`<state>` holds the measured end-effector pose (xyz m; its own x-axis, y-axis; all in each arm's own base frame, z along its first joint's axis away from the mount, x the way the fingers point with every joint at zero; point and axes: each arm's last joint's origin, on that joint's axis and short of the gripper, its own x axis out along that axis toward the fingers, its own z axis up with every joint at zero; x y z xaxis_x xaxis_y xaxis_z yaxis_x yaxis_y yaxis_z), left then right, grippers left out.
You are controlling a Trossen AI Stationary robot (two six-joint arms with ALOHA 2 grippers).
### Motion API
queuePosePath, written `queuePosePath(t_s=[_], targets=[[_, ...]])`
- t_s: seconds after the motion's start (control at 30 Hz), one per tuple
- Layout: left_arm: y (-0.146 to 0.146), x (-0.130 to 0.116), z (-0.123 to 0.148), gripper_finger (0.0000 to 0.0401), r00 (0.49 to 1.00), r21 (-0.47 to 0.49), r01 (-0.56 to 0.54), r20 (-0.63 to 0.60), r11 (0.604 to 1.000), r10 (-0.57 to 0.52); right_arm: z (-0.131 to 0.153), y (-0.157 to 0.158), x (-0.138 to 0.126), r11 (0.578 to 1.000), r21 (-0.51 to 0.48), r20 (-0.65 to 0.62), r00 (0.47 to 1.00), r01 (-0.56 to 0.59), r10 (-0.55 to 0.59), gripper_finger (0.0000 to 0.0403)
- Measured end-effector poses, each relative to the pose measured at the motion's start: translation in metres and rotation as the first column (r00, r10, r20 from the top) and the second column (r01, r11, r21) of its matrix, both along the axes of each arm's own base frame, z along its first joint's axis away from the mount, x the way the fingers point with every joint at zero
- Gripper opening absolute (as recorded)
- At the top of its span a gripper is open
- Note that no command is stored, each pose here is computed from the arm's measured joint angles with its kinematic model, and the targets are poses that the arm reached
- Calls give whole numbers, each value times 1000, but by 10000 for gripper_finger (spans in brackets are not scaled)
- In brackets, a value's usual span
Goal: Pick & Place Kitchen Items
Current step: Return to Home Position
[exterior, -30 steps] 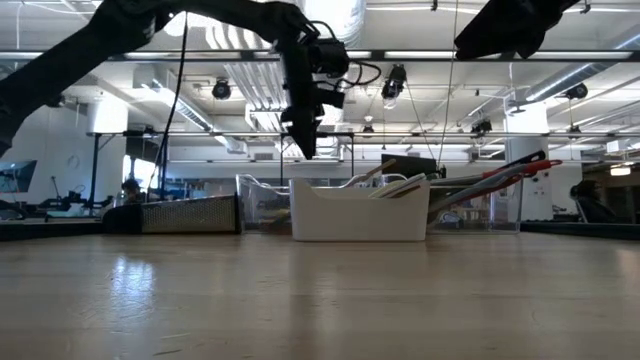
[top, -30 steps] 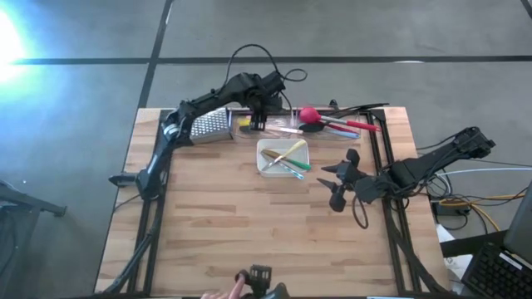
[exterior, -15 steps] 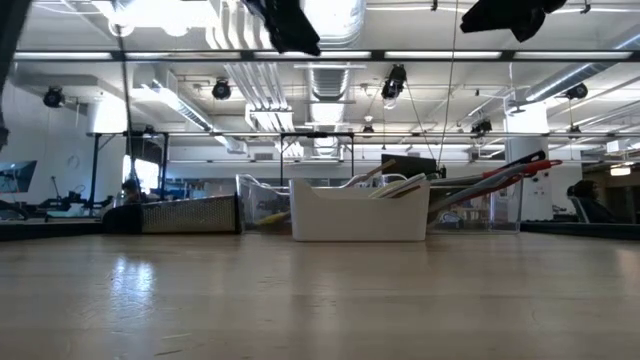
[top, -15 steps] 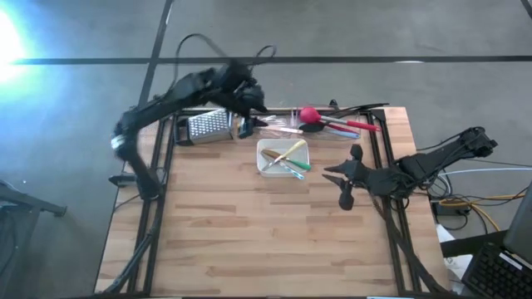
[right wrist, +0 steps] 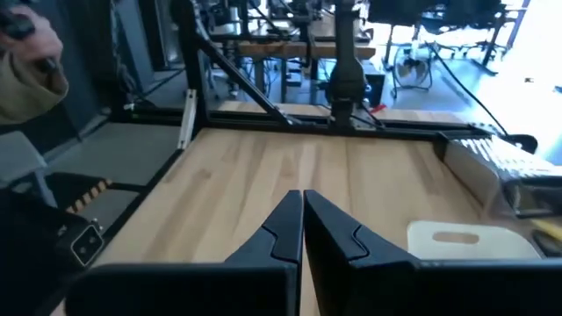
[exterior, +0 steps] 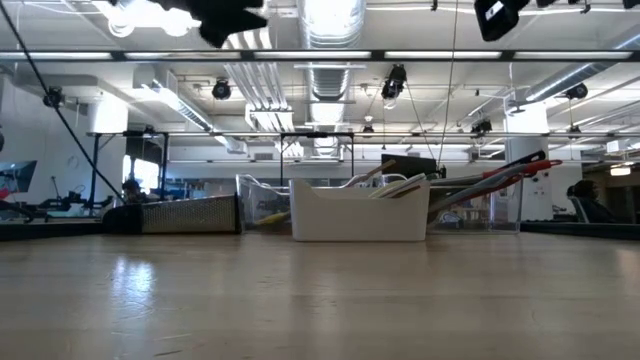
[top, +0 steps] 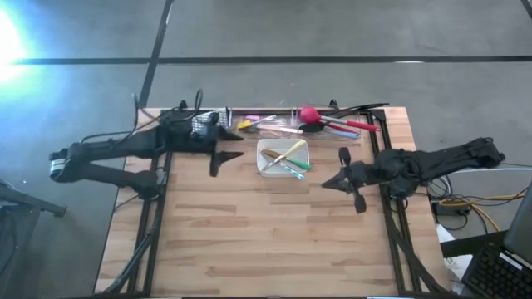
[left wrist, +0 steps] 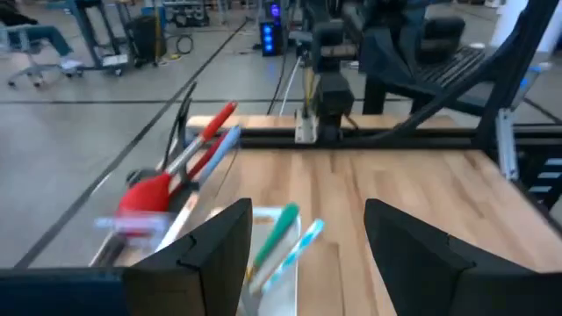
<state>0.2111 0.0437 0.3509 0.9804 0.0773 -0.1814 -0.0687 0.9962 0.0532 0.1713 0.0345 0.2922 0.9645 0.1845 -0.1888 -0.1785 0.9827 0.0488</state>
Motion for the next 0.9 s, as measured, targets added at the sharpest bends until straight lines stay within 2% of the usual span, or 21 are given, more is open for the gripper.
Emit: queuePosePath(t_s=[0.1, 0.23, 0.33, 0.43, 0.6, 0.9], targets=[[-7, -21, -19, 227, 999, 35, -30, 31, 999, 29, -8, -8, -13, 1000, 24, 19, 1000, -5, 4, 8], [-16, -43, -38, 227, 982, 117, -53, 189, 992, 30, -18, -12, -35, 998, 46, 77, 996, -43, 39, 8], [-18, -56, -53, 227, 962, 130, -70, 270, 989, 33, -26, -14, -53, 997, 25, 139, 988, -73, 69, 8], [-20, -66, -66, 227, 945, 133, -94, 323, 987, 47, -34, -17, -68, 998, -28, 210, 976, -53, 58, 8], [-21, -77, -85, 227, 943, 114, -110, 326, 987, 68, -47, -19, -83, 994, -112, 300, 953, -19, 52, 8], [-21, -78, -128, 227, 972, 105, -98, 222, 990, 73, -72, -20, -86, 995, -99, 307, 951, -16, 46, 8]])
